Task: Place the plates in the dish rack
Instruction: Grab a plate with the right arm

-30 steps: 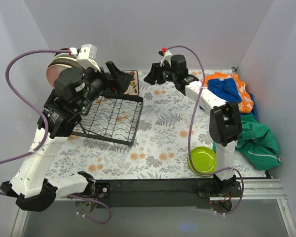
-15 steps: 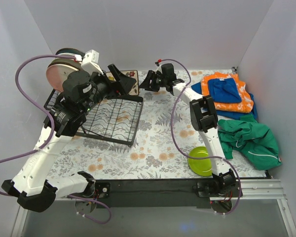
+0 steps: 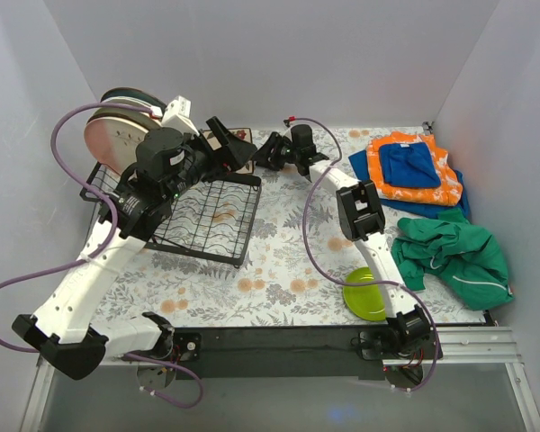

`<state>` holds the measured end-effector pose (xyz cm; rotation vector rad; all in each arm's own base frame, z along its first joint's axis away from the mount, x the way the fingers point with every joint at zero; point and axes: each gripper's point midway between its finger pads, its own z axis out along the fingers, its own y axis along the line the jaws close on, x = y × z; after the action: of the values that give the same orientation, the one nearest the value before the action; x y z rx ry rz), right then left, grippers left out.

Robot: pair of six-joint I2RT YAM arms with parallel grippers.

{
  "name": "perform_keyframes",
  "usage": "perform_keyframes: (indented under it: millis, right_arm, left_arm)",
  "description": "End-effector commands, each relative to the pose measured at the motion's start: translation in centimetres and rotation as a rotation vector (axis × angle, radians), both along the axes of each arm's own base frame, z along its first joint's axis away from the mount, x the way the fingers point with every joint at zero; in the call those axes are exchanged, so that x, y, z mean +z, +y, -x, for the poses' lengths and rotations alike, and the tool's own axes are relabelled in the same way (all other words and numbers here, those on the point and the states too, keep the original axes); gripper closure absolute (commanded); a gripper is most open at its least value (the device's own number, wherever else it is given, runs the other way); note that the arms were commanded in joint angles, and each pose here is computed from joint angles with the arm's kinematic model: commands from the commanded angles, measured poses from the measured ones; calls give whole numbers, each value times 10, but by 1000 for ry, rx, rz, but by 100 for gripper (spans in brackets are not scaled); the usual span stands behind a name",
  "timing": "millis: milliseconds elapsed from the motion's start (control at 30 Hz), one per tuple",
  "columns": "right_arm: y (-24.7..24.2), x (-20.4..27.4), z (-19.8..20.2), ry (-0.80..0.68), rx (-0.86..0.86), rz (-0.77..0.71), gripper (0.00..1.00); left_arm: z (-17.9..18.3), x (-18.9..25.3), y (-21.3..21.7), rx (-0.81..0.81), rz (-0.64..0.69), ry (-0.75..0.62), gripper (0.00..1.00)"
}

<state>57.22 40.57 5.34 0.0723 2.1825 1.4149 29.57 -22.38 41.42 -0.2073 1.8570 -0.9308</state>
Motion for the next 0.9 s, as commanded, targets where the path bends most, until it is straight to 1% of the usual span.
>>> perform_keyframes:
  millis: [0,100,167,200,267,300,367,400,433,567,667,733,767,800,833,867]
  right_arm:
    - [27,-2,9,3,17,-45,51]
    - [32,-2,8,7,-12,-40,57]
    - [29,-2,-1,12,-71,-23,61]
    - [27,-5,-2,24,-85,-11,69]
    - [24,-5,-4,26,-106,1,74]
    - [22,-6,-5,29,-109,4,79]
    - [23,-6,-4,35,-111,6,86]
    - [21,-5,-5,33,-115,6,95]
    - [18,-3,-7,31,-123,6,99]
    - [3,10,-16,17,-151,3,99]
    - [-22,34,-30,-23,-180,-1,99]
    - [-34,31,-30,-13,-182,13,99]
    - [-46,40,-34,-24,-191,11,99]
    - [-54,39,-34,-23,-193,19,99]
    - [-62,25,-28,7,-196,41,99]
    - [-77,34,-32,-13,-208,47,99]
  left_arm:
    - [2,14,6,36,63,-20,22]
    - [3,15,7,42,75,-17,22]
    - [4,17,9,48,85,-16,22]
    - [4,18,10,53,87,-17,22]
    - [6,20,12,58,91,-20,22]
    - [7,22,13,61,97,-24,22]
    - [8,22,14,65,98,-24,22]
    - [9,21,15,65,100,-23,22]
    - [10,23,16,66,102,-27,22]
    - [11,22,15,57,103,-31,22]
    - [11,21,13,46,97,-32,22]
    - [12,19,12,39,96,-38,22]
    - [13,18,11,30,95,-39,22]
    - [13,18,10,25,96,-41,22]
    - [12,15,9,24,95,-40,22]
    - [13,14,8,11,97,-41,22]
